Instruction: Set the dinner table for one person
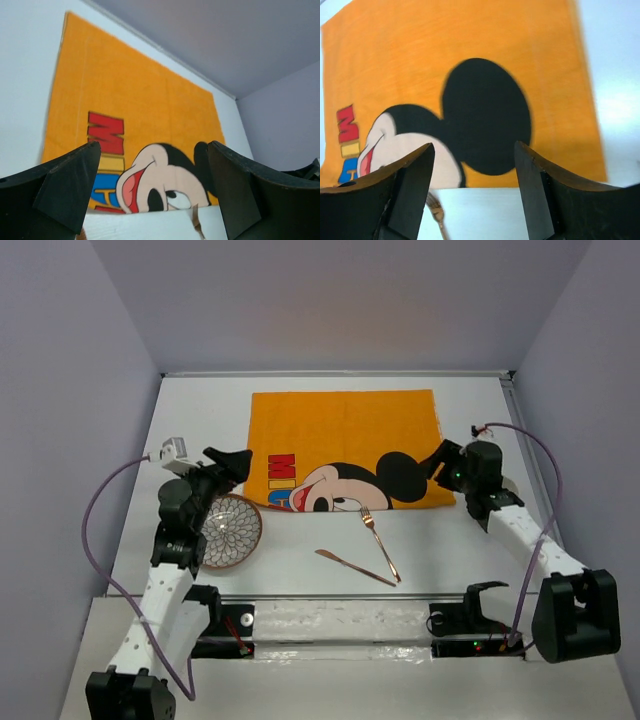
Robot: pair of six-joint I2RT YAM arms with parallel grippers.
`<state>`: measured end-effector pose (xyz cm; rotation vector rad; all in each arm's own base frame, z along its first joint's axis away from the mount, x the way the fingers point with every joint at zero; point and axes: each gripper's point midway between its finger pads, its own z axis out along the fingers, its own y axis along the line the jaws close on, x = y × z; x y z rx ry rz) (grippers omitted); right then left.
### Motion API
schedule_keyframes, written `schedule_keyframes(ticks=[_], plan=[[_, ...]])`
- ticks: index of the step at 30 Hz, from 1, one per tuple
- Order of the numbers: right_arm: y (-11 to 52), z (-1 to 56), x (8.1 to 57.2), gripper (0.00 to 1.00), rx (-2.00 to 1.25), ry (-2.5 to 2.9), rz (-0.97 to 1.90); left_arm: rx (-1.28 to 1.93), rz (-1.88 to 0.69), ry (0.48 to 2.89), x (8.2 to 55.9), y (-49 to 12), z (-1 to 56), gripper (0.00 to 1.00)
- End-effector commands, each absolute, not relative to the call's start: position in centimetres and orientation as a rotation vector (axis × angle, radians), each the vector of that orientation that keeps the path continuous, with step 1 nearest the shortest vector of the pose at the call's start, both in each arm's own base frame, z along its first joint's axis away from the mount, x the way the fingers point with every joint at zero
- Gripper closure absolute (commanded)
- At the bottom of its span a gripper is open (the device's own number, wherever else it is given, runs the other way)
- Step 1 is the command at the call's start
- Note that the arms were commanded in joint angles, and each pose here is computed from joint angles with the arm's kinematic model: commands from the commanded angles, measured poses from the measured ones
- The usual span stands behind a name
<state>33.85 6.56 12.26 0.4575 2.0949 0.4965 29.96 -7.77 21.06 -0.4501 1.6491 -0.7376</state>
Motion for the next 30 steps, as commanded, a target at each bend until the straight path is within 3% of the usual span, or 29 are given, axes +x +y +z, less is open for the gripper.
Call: schedule_keyframes(ticks=[1,8,12,14,27,30], plan=[[15.7,17.7,33.3,0.26,0.127,2.036,0.651,-0.319,-0.707,1.446,28.9,-7.3,31.4,0.01],[33.8,17.7,27.3,0.26,-0.145,2.056,1.003,-0.140,-0.503,1.323,25.7,-5.7,40.6,0.01],[41.2,19.3,26.6,0.29,-0.150,2.010,1.154,-0.170,-0.379,1.276,24.9,-3.8,42.3,0.01],[43.7,17.1,26.3,0.34,-0.142,2.068,1.180,-0.173,-0.389,1.250,24.8,-3.9,42.0,0.01],[54.0,7.1,22.8,0.37,-0.258,2.362,1.327,-0.197,-0.346,1.226,24.2,-2.9,40.1,0.01],[55.1,6.2,22.2,0.57,-0.273,2.397,1.386,-0.191,-0.348,1.219,24.0,-3.0,40.3,0.01]])
